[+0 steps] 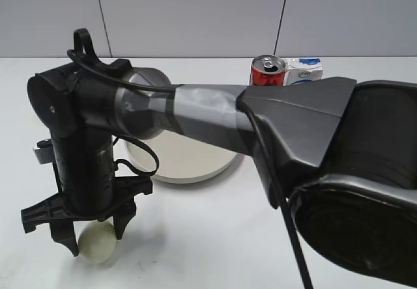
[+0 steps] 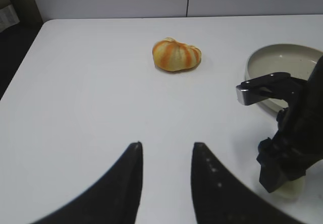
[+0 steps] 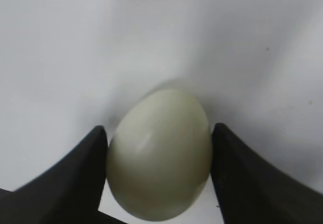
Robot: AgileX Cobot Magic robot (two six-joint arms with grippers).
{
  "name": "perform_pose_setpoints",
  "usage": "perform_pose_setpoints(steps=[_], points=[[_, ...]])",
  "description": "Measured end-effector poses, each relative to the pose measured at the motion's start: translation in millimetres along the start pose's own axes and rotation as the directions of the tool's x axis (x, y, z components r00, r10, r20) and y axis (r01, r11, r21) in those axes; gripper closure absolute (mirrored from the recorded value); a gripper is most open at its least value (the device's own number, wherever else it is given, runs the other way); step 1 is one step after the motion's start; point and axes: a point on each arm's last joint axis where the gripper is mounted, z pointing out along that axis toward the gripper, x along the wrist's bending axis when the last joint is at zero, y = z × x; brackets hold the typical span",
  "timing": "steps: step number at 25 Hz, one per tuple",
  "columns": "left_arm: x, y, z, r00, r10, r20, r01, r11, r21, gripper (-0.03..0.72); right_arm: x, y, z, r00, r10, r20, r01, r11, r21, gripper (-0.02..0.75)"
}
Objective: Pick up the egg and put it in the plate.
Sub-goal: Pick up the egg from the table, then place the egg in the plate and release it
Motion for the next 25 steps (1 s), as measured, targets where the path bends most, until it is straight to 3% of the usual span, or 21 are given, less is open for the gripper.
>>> perform_pose_setpoints(steps=[6, 13, 20, 25], points=[[0.0, 0.0, 0.0, 1.000, 0.000, 0.000, 0.000, 1.000, 0.000, 0.448, 1.6, -0.6, -5.2, 1.000, -0.027, -0.009, 0.027, 1.000, -0.007, 0.284], [0.0, 0.0, 0.0, 1.000, 0.000, 0.000, 0.000, 1.000, 0.000, 0.448, -3.3, 9.8, -68.1, 0.991, -0.133, 0.015, 0.133, 0.975, -0.176, 0.284], [0.0, 0.0, 0.0, 1.000, 0.000, 0.000, 0.000, 1.000, 0.000, 0.448, -40.0, 29.5, -107.6, 0.991, -0.133, 0.022, 0.134, 0.958, -0.253, 0.284], [0.0, 0.0, 0.0, 1.000, 0.000, 0.000, 0.000, 1.000, 0.000, 0.448, -89.9, 51.9, -128.3, 0.998, -0.063, 0.025, 0.067, 0.954, -0.292, 0.284]])
